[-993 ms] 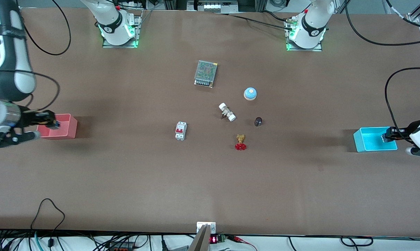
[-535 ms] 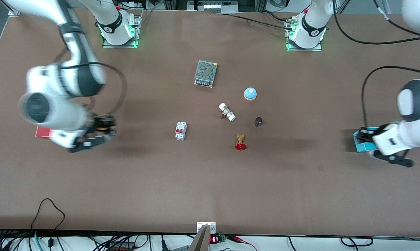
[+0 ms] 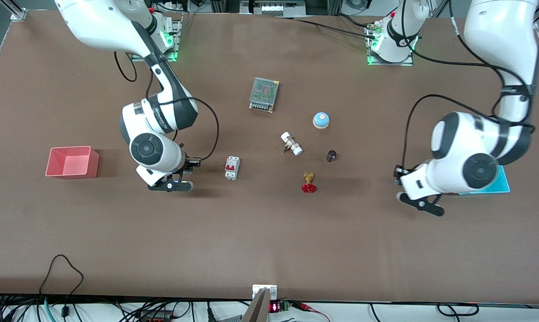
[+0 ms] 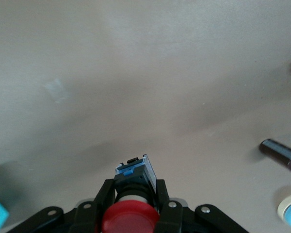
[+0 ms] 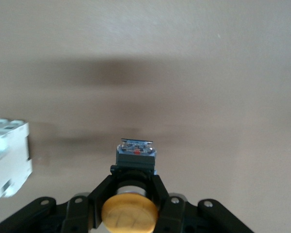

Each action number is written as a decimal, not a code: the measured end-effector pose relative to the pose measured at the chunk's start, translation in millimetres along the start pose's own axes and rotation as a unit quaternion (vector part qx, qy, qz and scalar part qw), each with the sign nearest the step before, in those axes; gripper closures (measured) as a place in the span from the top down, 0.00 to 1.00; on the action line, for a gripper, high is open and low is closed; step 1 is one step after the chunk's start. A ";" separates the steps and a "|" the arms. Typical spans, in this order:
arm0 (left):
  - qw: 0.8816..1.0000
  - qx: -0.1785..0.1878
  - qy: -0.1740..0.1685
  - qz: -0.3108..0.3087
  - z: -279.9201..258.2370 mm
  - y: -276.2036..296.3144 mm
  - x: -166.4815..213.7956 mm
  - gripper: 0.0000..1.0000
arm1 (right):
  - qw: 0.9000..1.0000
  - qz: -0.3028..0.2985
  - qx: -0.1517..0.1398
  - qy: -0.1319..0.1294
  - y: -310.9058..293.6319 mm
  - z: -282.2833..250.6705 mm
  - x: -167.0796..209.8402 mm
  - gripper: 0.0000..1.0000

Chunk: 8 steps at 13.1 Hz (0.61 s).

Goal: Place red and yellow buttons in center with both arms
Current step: 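Carry the yellow button and red button toward the table center with both grippers, then set both buttons on the table and open both grippers, raising the right gripper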

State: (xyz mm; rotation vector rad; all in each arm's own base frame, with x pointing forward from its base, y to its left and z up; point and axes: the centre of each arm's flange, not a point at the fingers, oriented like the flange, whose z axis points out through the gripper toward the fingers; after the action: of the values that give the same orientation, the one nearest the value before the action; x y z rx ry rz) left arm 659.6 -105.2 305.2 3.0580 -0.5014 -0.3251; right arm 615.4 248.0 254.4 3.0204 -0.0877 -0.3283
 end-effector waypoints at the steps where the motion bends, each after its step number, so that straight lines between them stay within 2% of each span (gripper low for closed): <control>1: 1.000 -0.001 0.003 -0.006 10.1 10.9 0.7 0.40 | 1.000 0.010 -0.004 -0.007 1.9 12.6 2.8 0.37; 4: 0.999 -0.005 0.029 -0.016 41.2 44.2 1.7 0.40 | 0.999 0.023 -0.010 -0.021 4.7 41.8 8.7 0.37; 8: 0.998 -0.012 0.049 -0.043 87.0 78.8 -9.0 0.40 | 0.999 0.031 -0.010 -0.021 5.6 42.5 10.4 0.37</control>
State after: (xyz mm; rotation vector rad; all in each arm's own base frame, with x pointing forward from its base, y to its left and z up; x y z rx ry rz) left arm 608.3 -176.3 226.6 3.0592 -0.3599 -0.1816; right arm 616.1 237.7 211.5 2.9844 -0.1786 -0.3860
